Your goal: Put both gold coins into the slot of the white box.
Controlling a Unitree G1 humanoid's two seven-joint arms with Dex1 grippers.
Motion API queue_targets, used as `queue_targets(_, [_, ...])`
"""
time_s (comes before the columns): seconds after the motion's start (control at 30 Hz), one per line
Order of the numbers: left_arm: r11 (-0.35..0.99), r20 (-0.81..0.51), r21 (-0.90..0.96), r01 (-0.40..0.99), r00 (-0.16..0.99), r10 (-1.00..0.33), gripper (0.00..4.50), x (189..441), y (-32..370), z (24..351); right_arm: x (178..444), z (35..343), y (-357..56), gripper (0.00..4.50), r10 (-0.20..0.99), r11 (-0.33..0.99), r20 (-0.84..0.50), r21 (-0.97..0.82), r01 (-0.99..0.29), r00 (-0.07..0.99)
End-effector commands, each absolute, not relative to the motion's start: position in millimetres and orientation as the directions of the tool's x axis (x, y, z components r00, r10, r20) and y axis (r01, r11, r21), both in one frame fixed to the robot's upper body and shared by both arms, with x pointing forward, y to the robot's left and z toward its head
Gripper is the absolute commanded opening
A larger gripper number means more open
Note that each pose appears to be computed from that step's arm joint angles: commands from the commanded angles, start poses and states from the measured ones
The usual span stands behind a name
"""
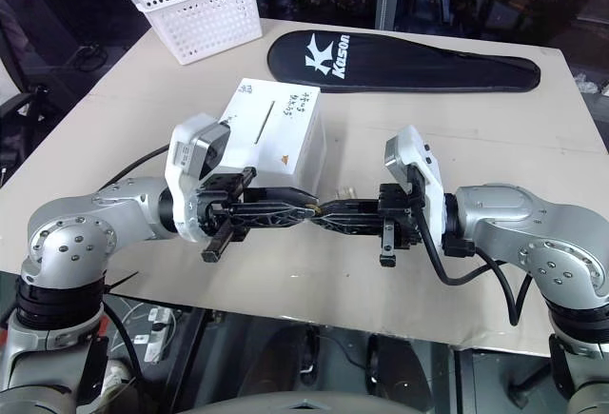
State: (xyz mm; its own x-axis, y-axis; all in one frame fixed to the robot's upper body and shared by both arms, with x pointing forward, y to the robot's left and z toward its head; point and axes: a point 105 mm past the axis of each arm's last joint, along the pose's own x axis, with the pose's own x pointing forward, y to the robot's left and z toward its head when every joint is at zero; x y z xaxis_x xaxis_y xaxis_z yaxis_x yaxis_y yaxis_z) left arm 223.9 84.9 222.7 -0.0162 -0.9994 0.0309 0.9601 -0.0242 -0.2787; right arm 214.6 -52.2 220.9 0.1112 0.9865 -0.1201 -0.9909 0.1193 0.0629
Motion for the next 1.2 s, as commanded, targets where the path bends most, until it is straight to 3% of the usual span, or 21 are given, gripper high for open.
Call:
queue_targets(0.03, [-0.029,0.037,-0.235,0.972,-0.02,-0.999,0.94,217,92,226,212,232,-54,0.0,0.99,0.11,-0.093,0.021,-0.994,0.108])
queue_targets(1.2, [-0.027,0.06,-0.233,0.972,-0.013,-0.998,0.94,220,103,214,207,228,-42,0.0,0.994,0.051,-0.095,0.022,-0.998,0.048])
